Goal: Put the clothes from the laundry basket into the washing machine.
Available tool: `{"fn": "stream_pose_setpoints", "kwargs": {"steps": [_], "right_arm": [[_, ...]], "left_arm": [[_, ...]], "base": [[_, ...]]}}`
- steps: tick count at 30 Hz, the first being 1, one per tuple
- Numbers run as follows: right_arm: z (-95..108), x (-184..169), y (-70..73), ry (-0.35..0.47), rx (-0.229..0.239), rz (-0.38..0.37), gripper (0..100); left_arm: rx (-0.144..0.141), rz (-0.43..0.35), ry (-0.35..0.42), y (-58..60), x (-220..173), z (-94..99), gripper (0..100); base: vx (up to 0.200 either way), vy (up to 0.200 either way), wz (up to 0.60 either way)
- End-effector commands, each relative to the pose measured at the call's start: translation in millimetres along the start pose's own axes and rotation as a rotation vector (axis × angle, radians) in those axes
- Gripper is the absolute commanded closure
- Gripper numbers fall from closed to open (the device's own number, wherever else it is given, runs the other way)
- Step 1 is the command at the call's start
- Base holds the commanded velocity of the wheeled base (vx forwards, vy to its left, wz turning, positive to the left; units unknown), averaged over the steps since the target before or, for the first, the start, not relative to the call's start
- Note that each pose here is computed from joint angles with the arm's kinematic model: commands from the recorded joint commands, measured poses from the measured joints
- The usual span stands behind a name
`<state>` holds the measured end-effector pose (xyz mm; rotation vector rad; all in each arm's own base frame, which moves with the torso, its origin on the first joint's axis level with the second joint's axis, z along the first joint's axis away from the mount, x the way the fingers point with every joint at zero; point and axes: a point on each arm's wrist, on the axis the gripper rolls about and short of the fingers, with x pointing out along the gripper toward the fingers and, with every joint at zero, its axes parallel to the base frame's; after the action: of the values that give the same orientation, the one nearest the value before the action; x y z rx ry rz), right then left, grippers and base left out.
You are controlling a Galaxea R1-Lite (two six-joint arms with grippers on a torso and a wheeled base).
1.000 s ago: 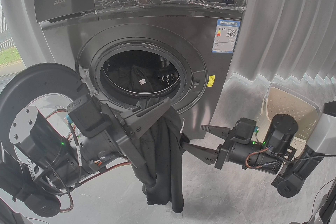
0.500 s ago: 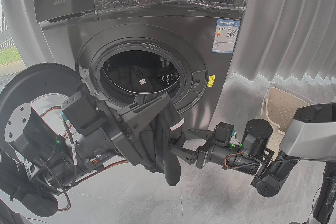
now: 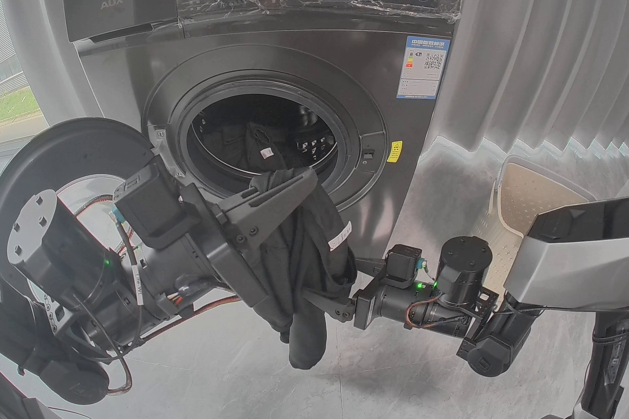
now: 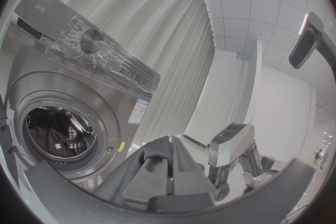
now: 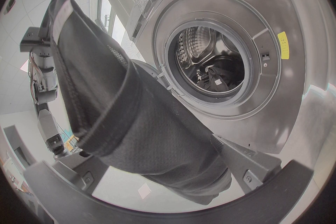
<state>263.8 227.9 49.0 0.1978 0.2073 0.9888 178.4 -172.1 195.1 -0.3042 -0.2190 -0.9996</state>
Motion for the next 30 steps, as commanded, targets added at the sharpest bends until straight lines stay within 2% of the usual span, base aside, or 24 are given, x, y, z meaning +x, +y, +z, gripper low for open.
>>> {"fn": "stream_pose_setpoints", "kwargs": {"steps": [1,10,20,23,26,30], "right_arm": [[-14,6,-4.4,0.033,0.008,-0.007,0],[-30,18,-6.2,0.057,0.014,-0.016,0],[-30,26,-0.3,0.044,0.007,0.006,0],[-28,29,0.5,0.028,0.001,0.012,0],[-27,33,1.0,0.017,-0.001,0.014,0],[-29,35,0.5,0.012,-0.001,-0.011,0]], "left_arm": [[0.002,-0.002,-0.009,-0.3,1,1.8,100],[0.004,-0.007,-0.021,-1.6,0,5.2,100],[0.003,-0.009,-0.031,-2.5,3,6.9,100],[-0.01,-0.017,-0.032,-4.7,3,6.7,100],[-0.012,-0.018,-0.032,-5.1,3,6.6,100],[-0.013,-0.021,-0.036,-5.6,4,7.6,100]], "base": [[0.0,0.0,0.0],[0.0,0.0,0.0],[0.0,0.0,0.0],[0.0,0.0,0.0],[0.0,0.0,0.0],[0.0,0.0,0.0]]}}
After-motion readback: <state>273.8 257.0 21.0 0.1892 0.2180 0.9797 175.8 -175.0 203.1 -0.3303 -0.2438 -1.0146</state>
